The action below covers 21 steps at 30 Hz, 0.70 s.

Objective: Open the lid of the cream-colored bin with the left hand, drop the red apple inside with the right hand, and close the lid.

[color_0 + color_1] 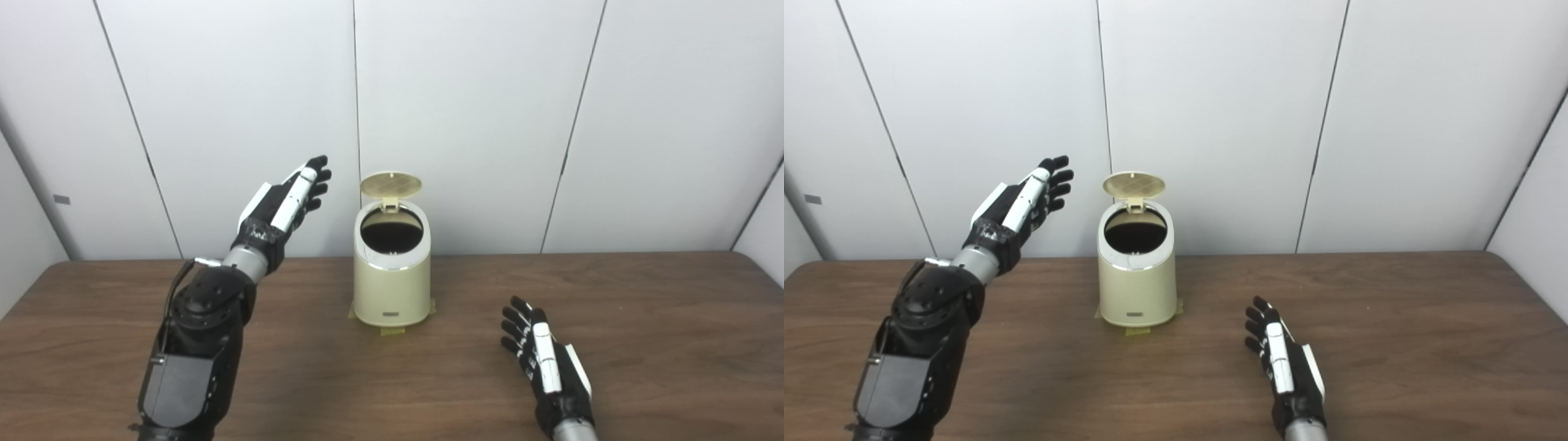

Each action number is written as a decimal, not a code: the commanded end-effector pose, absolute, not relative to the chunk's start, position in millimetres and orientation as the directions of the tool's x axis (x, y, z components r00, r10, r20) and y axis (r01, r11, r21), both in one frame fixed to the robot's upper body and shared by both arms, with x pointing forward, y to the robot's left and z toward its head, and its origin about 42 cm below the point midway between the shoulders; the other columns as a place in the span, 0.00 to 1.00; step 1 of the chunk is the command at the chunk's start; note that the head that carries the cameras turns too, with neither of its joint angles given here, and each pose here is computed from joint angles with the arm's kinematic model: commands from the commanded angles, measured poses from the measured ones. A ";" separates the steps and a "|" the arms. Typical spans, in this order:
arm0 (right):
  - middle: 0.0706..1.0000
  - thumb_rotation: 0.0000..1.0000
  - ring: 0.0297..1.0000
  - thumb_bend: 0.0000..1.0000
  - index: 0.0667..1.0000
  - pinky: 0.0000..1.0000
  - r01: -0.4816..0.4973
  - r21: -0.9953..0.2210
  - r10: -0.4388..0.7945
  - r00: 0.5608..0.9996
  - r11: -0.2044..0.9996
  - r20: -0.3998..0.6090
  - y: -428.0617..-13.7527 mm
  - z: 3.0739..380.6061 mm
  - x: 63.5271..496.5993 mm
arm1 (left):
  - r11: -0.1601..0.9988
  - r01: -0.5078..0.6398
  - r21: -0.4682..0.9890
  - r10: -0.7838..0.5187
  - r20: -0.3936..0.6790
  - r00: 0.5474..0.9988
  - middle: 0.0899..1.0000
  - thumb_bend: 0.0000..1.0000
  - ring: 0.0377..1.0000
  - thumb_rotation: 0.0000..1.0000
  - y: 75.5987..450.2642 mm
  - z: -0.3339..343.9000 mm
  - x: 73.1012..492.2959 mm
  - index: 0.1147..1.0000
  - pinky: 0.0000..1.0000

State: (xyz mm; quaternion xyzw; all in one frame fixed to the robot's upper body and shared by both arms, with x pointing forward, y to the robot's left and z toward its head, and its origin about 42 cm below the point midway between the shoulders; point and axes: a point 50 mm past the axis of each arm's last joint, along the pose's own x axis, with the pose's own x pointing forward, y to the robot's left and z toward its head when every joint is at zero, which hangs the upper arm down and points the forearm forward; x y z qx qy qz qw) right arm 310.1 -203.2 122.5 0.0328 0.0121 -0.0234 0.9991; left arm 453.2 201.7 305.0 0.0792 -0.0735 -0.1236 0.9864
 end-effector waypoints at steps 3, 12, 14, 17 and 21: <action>0.88 1.00 0.90 0.54 0.90 0.90 0.027 0.066 -0.031 0.998 0.997 0.052 -197.8 132.1 315.7 | 0.951 0.225 0.211 -0.268 0.202 0.942 0.94 0.55 0.95 0.93 193.9 341.8 462.5 0.96 0.97; 0.89 1.00 0.90 0.52 0.91 0.91 0.012 0.053 -0.014 0.999 0.999 0.044 -200.0 130.6 315.0 | 0.935 0.215 0.282 -0.282 0.223 0.933 0.95 0.55 0.95 0.99 187.4 359.2 472.9 0.94 0.96; 0.88 1.00 0.90 0.52 0.92 0.91 0.006 0.045 -0.008 0.999 0.999 0.040 -201.5 129.7 313.9 | 0.927 0.211 0.309 -0.288 0.230 0.930 0.96 0.54 0.95 1.00 184.9 364.3 476.2 0.95 0.97; 0.86 1.00 0.90 0.53 0.92 0.91 0.015 0.030 -0.015 1.000 0.999 0.026 -201.7 130.9 312.2 | 0.909 0.219 0.354 -0.315 0.242 0.918 0.94 0.52 0.96 1.00 181.5 373.9 481.3 0.96 0.98; 0.85 1.00 0.91 0.52 0.93 0.94 0.018 0.029 -0.019 0.999 0.999 0.027 -201.6 132.0 311.0 | 0.890 0.221 0.399 -0.339 0.252 0.906 0.94 0.48 0.97 1.00 177.0 384.4 487.7 0.96 0.98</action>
